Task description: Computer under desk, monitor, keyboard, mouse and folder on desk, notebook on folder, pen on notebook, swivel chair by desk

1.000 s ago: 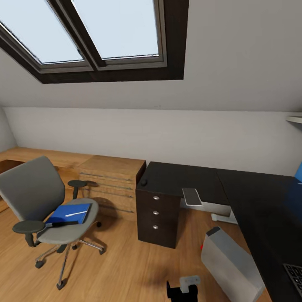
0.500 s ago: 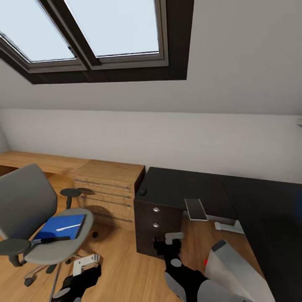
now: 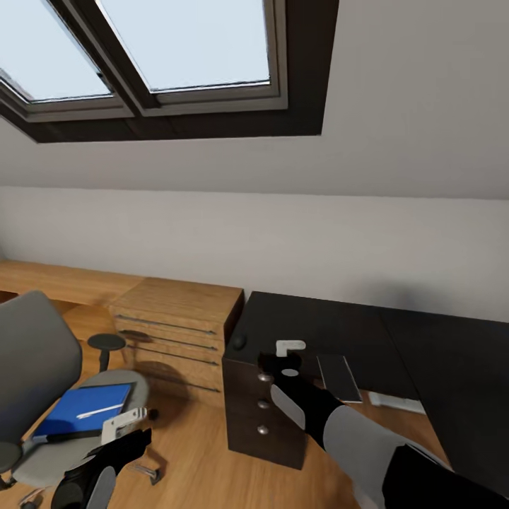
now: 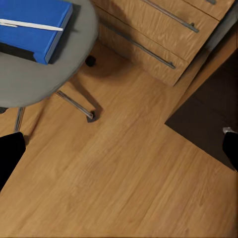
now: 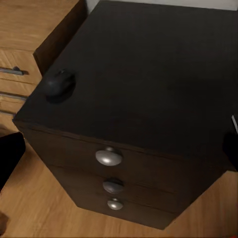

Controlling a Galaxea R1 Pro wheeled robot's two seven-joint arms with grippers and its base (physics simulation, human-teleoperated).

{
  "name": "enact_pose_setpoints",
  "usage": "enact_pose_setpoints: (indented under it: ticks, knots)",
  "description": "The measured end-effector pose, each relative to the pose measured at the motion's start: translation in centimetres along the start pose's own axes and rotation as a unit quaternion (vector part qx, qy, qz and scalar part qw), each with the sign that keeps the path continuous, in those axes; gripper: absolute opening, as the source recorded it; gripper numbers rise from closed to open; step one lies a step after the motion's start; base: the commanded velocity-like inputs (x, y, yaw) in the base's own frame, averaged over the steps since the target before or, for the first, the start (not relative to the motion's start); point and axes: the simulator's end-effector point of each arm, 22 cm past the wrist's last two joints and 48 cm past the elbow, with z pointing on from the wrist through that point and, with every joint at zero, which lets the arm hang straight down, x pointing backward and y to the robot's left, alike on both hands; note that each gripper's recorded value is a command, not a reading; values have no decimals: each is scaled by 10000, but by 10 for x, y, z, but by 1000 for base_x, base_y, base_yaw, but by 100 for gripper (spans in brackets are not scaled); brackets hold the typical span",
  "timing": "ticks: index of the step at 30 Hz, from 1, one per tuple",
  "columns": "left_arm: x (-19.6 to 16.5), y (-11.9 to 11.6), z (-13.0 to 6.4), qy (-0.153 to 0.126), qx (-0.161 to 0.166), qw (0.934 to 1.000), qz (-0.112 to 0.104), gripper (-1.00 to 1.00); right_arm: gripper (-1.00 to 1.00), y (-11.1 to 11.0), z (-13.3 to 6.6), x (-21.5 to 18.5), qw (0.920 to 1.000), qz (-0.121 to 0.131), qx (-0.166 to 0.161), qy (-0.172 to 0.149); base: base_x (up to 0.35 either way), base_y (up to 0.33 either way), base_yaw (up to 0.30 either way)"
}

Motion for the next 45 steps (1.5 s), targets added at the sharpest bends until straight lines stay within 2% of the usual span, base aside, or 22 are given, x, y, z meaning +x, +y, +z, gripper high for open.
enact_pose_setpoints:
  ticks: [9,21,32,40,45]
  knots:
    - [-1,-4,-1,-19,35,10000,48,100,100,4,-1,2,10000,-10,-37,11,332,0,-32]
    - [-1,-4,-1,-11,37,10000,36,100,100,7,-1,5,10000,-16,-59,41,283,111,259]
    - [2,-6,0,22,46,10000,52,100,100,8,0,9,10000,-26,-55,74,79,18,157]
    - [2,-6,0,19,46,10000,51,100,100,3,1,11,9999,-68,-17,89,281,0,7]
    - [1,-6,0,14,46,10000,49,100,100,-12,4,27,9994,-191,148,233,299,0,0]
